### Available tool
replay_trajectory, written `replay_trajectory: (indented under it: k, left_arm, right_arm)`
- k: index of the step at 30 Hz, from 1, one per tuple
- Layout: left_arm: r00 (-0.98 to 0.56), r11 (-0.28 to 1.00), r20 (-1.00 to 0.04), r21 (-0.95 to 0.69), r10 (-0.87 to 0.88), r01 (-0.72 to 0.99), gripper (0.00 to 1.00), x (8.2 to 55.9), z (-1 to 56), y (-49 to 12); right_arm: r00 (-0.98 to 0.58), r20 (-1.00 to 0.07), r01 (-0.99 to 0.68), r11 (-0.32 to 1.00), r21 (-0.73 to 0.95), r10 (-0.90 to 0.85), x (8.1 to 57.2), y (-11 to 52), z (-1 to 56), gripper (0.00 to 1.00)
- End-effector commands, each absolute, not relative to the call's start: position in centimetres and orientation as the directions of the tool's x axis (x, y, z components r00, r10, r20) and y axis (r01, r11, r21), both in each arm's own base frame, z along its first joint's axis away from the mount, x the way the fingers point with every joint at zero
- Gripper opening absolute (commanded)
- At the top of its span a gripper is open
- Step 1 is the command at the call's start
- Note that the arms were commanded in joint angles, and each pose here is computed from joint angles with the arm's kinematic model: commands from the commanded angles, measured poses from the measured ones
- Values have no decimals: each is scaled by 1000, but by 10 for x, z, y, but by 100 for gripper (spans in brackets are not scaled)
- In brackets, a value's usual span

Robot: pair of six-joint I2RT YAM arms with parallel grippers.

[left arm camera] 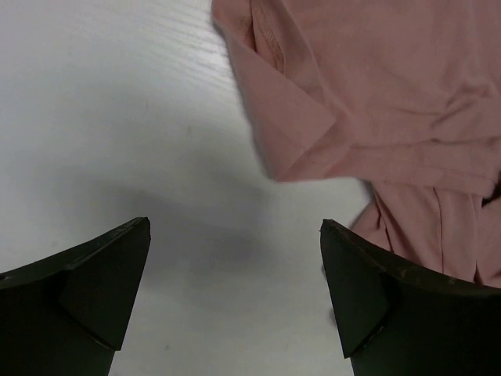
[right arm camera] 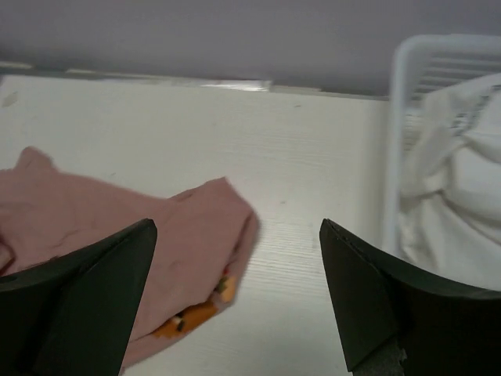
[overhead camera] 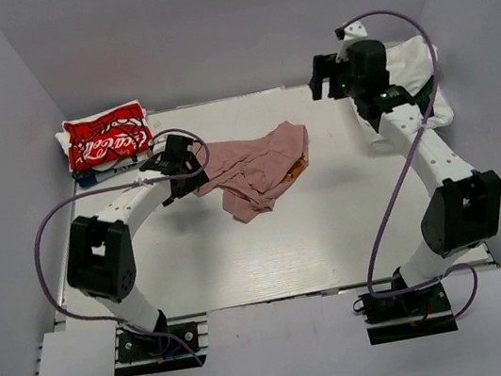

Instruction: Fold and stack the t-shirts

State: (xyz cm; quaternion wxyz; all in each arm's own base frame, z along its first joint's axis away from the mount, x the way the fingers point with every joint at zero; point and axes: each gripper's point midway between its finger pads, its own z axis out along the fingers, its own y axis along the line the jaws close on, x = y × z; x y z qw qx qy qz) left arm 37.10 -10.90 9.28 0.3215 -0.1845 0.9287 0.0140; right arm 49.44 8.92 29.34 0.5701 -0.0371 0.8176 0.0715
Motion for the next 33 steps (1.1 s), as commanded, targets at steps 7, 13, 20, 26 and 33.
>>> replay_trajectory:
  k: [7,13,20,26,33]
  left_arm:
    - [-753,934,-557,-143,-350,-328,92,430,62,-120]
    - [-788,943,-519,-155,-332,-295,66,444,36,-126]
    - [-781,951,-544,-160,-307,-263,0,461,38,-127]
    - [-646,959,-708,-213,-285,-189,0,504,117,-128]
    - [-291,958,-917,-230,-272,-170,0,551,326,-106]
  right_arm:
    - [-574,-816,-204,953,223,68,487,159,176,90]
    - [-620,-782,-150,969,197,63,518,159,137,90]
    - [-704,-707,-166,953,251,64,533,179,80,88]
    - [-643,-763,-228,936,269,63,561,193,112,0]
    - [-204,-978,-142,988,63,33,574,143,356,0]
